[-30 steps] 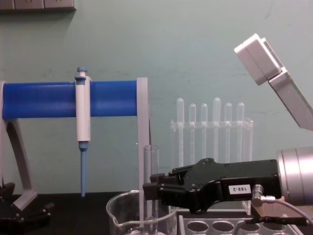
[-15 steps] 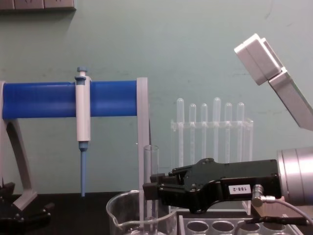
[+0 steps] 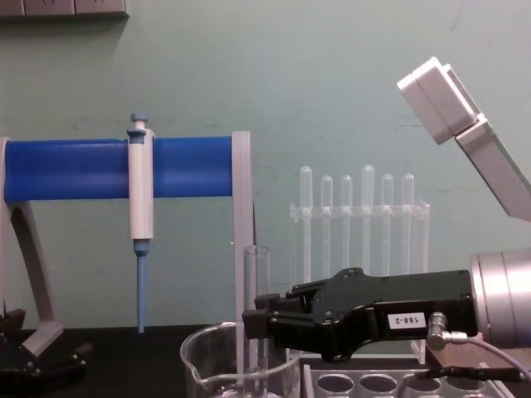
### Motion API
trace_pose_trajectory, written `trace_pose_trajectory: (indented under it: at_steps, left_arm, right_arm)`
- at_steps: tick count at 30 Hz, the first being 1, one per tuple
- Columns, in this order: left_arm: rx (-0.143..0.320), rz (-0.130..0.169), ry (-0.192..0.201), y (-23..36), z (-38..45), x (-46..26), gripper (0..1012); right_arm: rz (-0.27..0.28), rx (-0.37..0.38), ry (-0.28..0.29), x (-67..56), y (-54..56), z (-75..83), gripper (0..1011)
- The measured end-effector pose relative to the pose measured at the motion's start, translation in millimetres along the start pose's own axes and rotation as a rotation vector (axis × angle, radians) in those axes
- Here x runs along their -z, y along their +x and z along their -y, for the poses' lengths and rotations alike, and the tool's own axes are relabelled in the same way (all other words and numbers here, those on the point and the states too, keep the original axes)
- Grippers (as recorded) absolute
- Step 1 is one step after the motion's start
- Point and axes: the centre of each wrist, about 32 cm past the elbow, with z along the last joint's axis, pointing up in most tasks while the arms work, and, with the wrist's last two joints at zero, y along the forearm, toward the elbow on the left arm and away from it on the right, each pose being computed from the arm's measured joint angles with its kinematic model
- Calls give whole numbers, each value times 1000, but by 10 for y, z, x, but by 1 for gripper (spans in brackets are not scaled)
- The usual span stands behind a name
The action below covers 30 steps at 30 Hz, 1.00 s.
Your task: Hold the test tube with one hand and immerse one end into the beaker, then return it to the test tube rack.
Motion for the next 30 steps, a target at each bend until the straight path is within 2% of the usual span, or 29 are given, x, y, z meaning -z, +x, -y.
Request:
trace_pose_trajectory:
  at_steps: [30]
  left_arm:
    - [0,0,0,0,0,0,1000]
  right_arm:
    - [0,0,0,0,0,0,238]
